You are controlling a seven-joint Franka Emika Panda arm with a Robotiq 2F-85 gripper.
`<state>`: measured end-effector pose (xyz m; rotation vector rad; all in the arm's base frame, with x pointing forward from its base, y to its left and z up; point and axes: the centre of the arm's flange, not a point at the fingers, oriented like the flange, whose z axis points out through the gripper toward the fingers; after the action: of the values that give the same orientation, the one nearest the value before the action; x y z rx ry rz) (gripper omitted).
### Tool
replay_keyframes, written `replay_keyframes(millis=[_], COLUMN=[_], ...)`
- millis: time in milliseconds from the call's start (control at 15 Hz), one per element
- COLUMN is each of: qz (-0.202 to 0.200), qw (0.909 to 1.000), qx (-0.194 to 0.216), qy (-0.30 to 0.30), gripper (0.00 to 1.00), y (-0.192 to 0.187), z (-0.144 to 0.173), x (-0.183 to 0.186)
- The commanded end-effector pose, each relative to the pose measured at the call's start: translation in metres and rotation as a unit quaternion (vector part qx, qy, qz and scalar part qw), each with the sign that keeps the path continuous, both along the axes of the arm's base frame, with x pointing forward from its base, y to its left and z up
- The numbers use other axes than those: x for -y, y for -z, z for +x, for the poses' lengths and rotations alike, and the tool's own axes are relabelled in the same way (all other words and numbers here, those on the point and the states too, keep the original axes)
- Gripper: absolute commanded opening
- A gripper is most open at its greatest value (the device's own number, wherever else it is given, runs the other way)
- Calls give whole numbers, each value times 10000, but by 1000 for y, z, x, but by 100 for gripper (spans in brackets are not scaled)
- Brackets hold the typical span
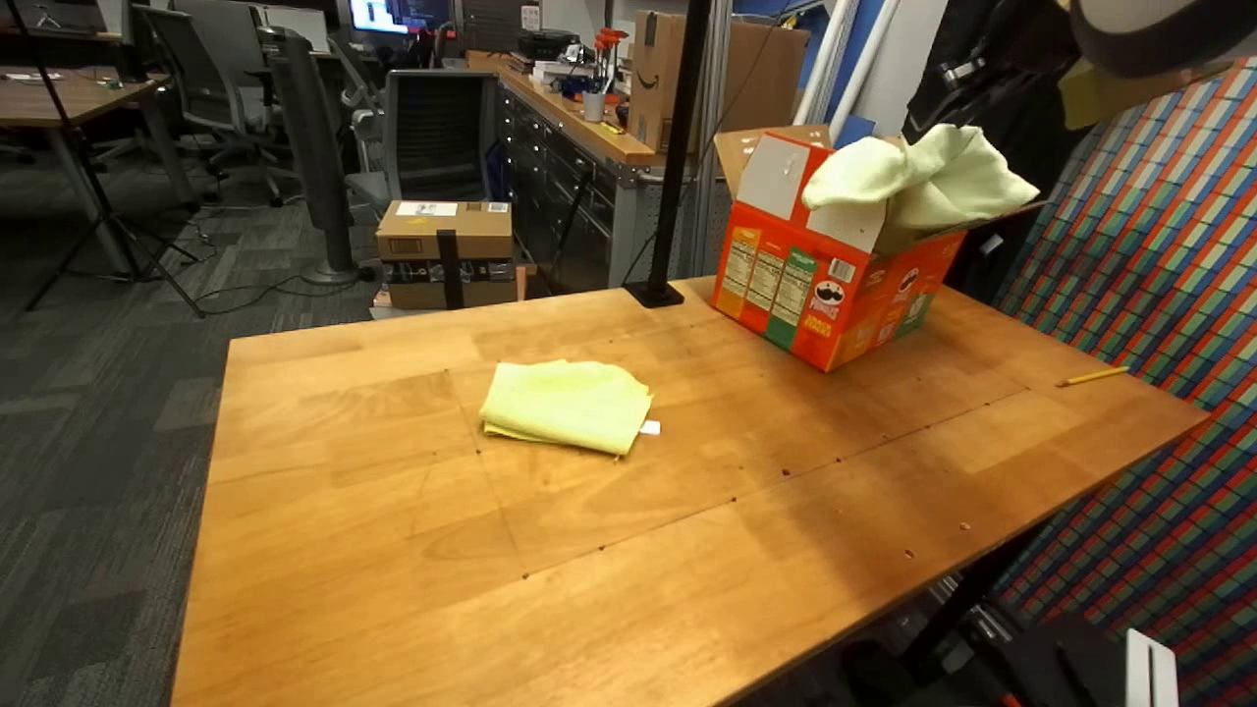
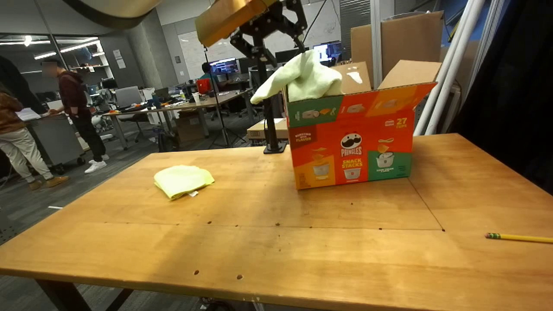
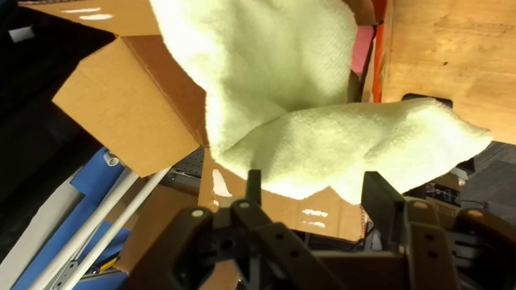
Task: Put the bedsheets into the box
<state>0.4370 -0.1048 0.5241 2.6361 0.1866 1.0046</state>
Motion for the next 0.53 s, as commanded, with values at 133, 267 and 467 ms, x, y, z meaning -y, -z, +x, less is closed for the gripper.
replay_keyframes(millis=[133,267,467], qz=[-16,-85,-89], qw=[9999,9996,9986], qx=[-72,-125,-124], qy=[-153,-243,-510], gripper=[100,100,100], y=[11,12,14], z=[17,17,15], x=[-27,-35,-43])
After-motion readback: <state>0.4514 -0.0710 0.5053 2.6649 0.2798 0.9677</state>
